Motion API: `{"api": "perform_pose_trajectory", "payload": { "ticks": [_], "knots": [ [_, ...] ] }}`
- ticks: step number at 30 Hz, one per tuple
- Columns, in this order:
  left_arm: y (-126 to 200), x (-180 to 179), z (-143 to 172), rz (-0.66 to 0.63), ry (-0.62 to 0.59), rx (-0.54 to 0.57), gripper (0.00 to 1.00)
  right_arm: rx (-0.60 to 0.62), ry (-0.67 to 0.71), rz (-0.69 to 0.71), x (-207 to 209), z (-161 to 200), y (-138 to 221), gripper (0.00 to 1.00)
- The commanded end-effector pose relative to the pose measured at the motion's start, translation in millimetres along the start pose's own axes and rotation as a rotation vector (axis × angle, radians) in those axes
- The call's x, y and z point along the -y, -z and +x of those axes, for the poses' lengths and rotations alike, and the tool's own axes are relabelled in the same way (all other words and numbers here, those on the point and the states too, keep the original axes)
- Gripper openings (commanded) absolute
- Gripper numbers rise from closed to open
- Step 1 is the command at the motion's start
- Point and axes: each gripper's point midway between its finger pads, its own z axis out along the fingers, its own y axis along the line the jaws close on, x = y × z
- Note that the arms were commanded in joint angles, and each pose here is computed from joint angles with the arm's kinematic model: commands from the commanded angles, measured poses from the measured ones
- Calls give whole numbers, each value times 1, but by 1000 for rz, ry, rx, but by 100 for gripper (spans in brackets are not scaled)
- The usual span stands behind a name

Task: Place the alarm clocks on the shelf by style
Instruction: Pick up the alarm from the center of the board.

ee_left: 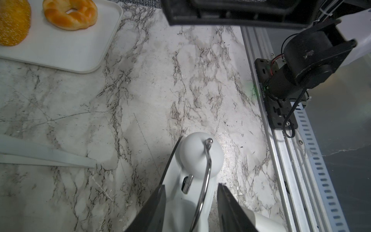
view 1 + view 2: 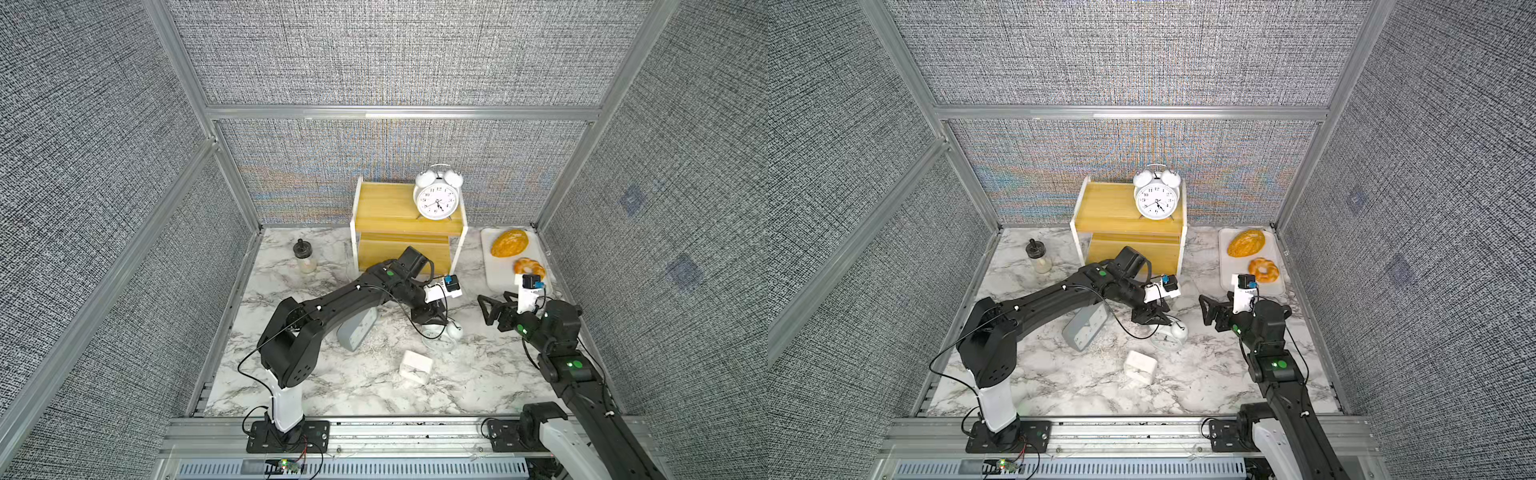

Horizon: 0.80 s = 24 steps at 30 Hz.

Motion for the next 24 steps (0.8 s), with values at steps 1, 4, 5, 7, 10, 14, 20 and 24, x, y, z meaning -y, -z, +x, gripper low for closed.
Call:
{"api": "perform_pose_trajectory", "payload": {
  "ticks": [1,4,5,7,10,14,20,24],
  "knots": [
    [-2,0,5,-3,-10,-28,45,21,5,1,0,-5,0,95],
    [-4,1,7,2,-3,-39,38,19,4,2,0,-4,0,95],
    [-4,1,7,3,-1,-41,36,18,2,2,0,-4,-1,95],
    [-4,2,7,9,-1,-45,30,16,2,3,1,-3,-1,95],
    [-3,4,7,12,0,-47,20,12,0,3,1,-2,-2,95],
    [0,7,3,9,-11,-44,12,9,-2,5,2,-1,-3,95],
    [6,7,-2,-11,-20,-36,0,7,-1,3,2,0,-3,95],
    [14,9,-13,-24,-30,-11,0,10,0,4,1,-1,-2,95]
  ]
}}
